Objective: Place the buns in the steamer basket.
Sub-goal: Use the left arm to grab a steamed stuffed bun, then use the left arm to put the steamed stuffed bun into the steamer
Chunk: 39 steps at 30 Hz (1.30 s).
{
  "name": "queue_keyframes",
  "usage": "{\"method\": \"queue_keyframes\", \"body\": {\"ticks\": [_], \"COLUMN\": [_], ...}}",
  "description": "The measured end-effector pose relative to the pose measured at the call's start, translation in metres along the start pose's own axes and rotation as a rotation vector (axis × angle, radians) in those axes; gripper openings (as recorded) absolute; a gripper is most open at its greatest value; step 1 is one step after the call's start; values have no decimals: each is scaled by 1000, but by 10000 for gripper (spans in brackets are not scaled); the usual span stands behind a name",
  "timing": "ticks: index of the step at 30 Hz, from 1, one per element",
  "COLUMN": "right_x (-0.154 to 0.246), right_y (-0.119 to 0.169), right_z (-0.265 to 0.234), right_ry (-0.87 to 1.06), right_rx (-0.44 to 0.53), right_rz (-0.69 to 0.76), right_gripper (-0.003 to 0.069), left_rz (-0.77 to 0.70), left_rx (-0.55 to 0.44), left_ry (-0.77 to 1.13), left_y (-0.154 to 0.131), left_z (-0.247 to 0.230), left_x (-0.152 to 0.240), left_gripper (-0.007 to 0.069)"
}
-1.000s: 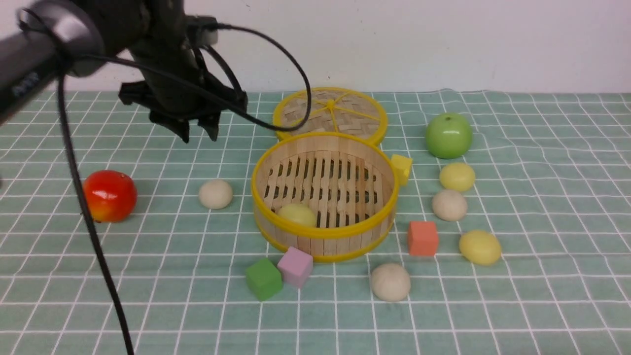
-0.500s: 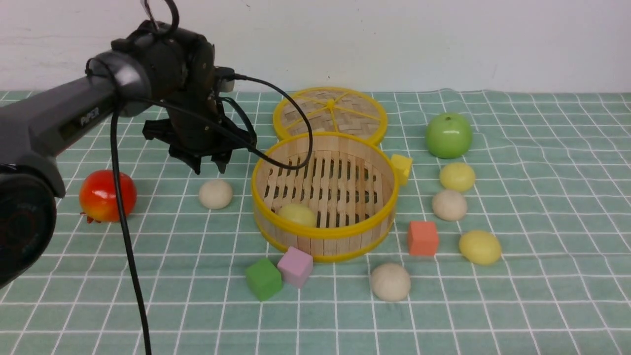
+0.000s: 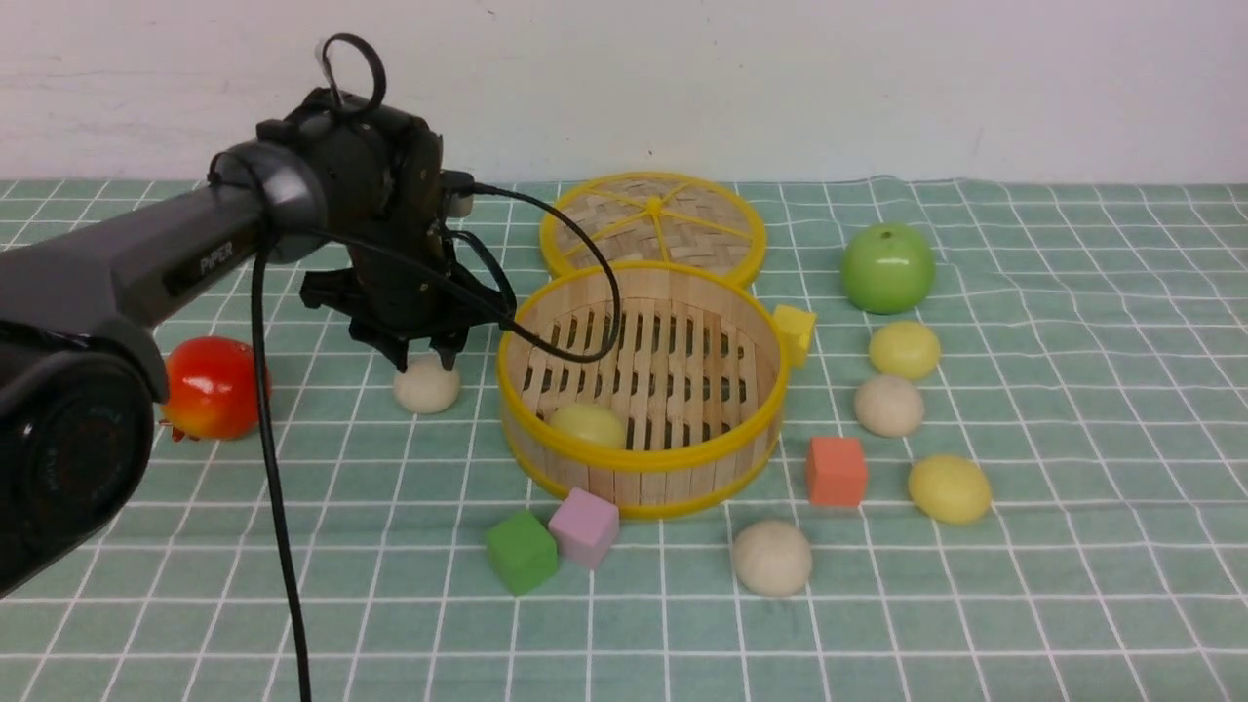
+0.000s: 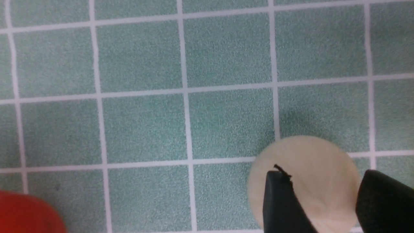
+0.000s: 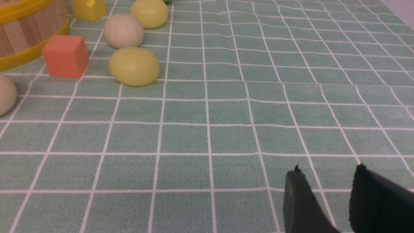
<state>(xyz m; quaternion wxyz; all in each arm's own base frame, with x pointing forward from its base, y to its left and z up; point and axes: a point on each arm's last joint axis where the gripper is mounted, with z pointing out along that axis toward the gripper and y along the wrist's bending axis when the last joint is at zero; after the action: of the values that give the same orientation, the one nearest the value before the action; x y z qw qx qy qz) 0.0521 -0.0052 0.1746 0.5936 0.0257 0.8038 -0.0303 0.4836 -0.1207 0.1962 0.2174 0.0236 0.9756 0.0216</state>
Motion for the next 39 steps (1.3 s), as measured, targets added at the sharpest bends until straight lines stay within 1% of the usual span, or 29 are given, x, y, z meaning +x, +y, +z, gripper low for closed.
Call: {"method": "queue_keyframes", "body": {"ticks": [3,7,11,12,13,14,15,16,17,18,23,26,29,30,31,34,39], "right_x": [0,0,0,0,0,0,0,0,0,0,0,0,0,0,0,0,0], "right_y": [0,0,0,0,0,0,0,0,0,0,0,0,0,0,0,0,0], "right_z": [0,0,0,0,0,0,0,0,0,0,0,0,0,0,0,0,0], "right_ry": [0,0,0,0,0,0,0,0,0,0,0,0,0,0,0,0,0], "right_rx": [0,0,0,0,0,0,0,0,0,0,0,0,0,0,0,0,0], "right_rz": [0,0,0,0,0,0,0,0,0,0,0,0,0,0,0,0,0], "right_gripper": [240,240,240,240,240,240,240,240,240,240,240,240,240,240,240,240,240], "left_rz": [1,1,-1,-1,-1,-1,-1,-1,-1,-1,-7,-17,-42,-40,-42,-41,-38], "left_rx": [-1,-1,-1,-1,-1,-1,-1,-2,-2,-3,-5,6,53,53,87,180,339], "left_ry": [12,10,10,10,10,10,10,14,13,16,14,-25,-74,-74,-94,-122,-133], "left_y": [-1,-1,-1,-1,-1,-1,-1,-1,-1,0,2,4,4,4,3,-2,-18], "left_z": [6,8,8,8,8,8,8,8,7,5,-11,-36,-65,-65,-78,-98,-105], "left_x": [2,2,2,2,2,2,2,2,2,2,0,-5,-10,-10,-12,-13,-14], "left_gripper": [318,284,195,155,149,104,85,27,22,-2,-6,-6,-6,-6,-6,-6,-6]}}
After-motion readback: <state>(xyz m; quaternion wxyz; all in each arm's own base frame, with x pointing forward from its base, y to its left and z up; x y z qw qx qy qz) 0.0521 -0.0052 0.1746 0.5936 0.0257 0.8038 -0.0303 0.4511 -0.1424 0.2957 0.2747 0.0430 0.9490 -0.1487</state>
